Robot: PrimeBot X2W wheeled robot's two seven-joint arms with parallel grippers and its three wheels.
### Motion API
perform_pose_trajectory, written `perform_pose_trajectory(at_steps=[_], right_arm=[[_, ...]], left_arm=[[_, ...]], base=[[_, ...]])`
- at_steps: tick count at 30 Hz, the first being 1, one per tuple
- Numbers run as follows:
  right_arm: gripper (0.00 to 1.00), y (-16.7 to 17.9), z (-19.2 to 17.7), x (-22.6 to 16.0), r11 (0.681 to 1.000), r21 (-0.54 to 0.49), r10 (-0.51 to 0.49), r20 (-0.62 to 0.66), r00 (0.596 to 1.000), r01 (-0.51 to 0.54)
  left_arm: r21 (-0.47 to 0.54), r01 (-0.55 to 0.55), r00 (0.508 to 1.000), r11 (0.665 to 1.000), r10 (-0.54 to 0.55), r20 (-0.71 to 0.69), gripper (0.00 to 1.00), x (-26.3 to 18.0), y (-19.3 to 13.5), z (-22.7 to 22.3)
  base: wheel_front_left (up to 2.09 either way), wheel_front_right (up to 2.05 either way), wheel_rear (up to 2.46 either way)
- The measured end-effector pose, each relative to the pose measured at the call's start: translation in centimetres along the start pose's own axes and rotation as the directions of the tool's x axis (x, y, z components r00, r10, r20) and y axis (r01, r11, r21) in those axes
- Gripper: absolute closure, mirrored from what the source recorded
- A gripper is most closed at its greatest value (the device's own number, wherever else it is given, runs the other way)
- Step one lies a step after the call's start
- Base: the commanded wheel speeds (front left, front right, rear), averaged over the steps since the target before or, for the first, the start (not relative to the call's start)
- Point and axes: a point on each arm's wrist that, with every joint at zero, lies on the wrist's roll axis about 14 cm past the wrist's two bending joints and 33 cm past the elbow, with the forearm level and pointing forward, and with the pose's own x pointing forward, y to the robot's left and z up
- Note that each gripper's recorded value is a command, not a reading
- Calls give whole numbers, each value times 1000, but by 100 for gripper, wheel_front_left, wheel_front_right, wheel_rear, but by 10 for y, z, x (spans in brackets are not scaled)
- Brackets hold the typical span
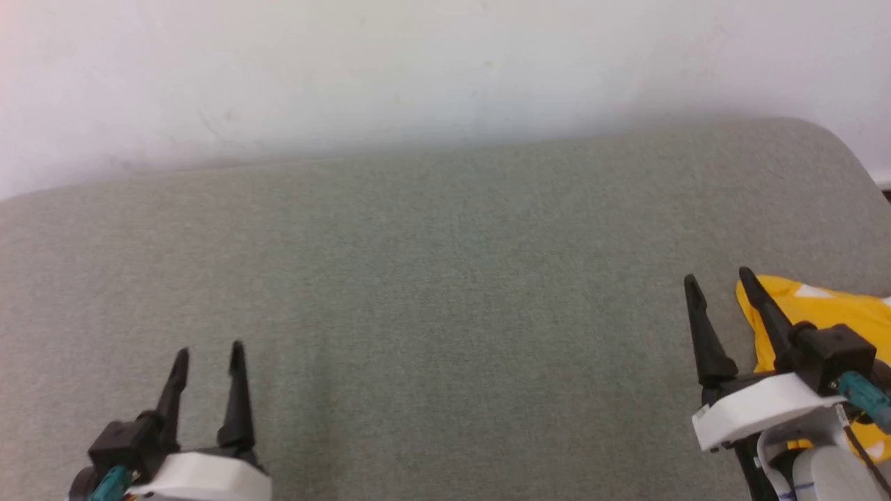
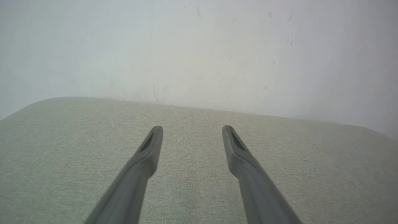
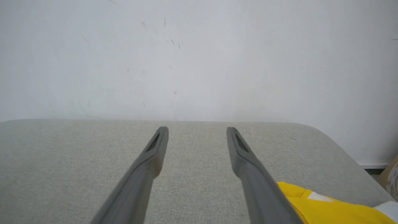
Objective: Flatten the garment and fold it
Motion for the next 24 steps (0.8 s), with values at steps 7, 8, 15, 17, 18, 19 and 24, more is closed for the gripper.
perform_pose_trajectory(at_steps=[7,8,15,17,18,19,24], right_arm=[[0,17,0,-11,999,5,31,-9,999,-31],[0,17,-2,-12,1000,6,28,-14,999,-28],[0,18,-7,-18,1000,6,26,-35,999,-26],[0,18,-7,-19,1000,5,28,-32,999,-28],[0,19,-6,-20,1000,6,30,-31,999,-30],[0,20,-6,-20,999,6,32,-30,999,-32],[100,22,-4,-21,999,7,38,-26,999,-38]], left_arm=[[57,-82,997,995,82,-5,0,-23,36,3],[60,-87,996,994,88,-6,0,-25,38,3],[67,-102,995,993,103,-11,0,-33,42,2],[69,-102,994,992,104,-16,0,-35,42,1],[70,-103,994,992,104,-20,0,-37,43,0],[70,-102,994,992,104,-22,0,-38,43,-1],[67,-98,995,993,99,-19,100,-38,41,0]], base=[[0,0,0],[0,0,0],[0,0,0],[0,0,0],[0,0,0],[0,0,0],[0,0,0]])
